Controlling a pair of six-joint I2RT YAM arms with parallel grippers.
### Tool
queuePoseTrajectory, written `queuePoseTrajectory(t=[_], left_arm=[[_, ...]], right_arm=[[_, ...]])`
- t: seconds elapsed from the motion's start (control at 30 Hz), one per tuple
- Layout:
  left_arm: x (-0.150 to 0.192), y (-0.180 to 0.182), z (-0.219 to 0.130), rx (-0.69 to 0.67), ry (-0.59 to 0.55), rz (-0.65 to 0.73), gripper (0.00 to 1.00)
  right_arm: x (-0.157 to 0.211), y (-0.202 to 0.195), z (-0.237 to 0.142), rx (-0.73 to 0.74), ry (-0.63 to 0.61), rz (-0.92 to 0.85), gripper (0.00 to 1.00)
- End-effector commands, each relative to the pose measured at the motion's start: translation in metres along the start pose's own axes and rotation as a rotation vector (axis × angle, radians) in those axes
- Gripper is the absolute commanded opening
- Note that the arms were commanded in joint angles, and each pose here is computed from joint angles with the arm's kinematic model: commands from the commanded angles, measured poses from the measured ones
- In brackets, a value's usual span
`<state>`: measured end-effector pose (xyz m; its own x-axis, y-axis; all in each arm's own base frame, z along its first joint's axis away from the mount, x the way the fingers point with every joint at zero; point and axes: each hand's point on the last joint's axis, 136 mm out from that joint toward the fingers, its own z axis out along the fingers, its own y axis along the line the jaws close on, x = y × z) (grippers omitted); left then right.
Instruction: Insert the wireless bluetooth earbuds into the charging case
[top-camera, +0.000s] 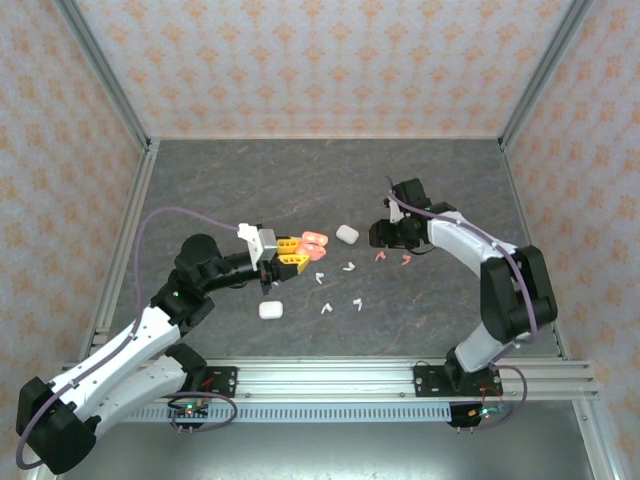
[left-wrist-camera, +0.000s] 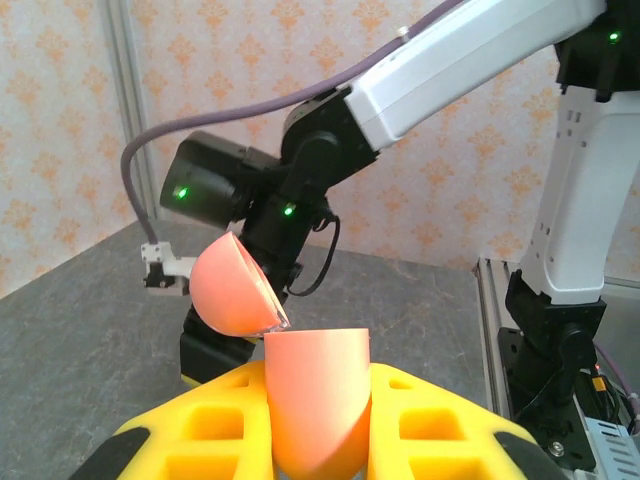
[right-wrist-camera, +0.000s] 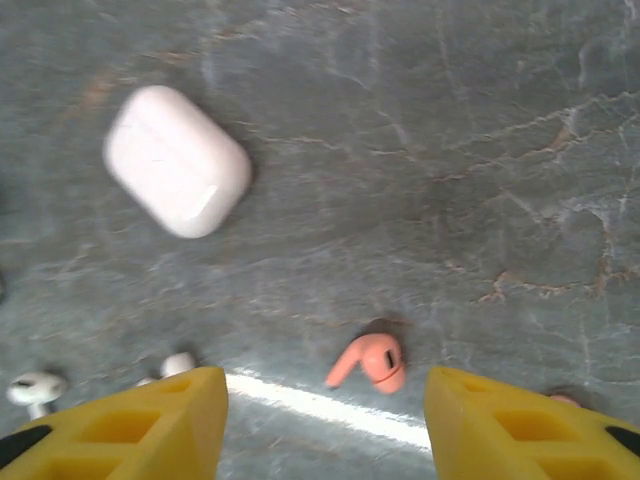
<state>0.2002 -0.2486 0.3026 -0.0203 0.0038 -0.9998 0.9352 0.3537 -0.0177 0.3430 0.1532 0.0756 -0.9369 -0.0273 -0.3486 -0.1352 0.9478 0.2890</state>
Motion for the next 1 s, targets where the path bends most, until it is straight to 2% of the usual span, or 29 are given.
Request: queuePoseTrajectory(t=[0.0,0.47,0.97], left_arm=[[-0.016,-0.005,-0.002,0.013,-0.046,0.063,0.00],[-0.015,-0.003,-0.001,0.000,-0.032,0.048,0.00],[-0.012,-0.002,0.000,-0.006,-0.013,0.037,0.00]], right_arm=[[-0.012,-0.010,0.003,0.063,-0.009,0.011,0.53],[0.012,-0.018,0.037,0.067,0.120,0.046,0.42],[0.030,-0.017,0.043,0.044,0.193,0.068,0.35]])
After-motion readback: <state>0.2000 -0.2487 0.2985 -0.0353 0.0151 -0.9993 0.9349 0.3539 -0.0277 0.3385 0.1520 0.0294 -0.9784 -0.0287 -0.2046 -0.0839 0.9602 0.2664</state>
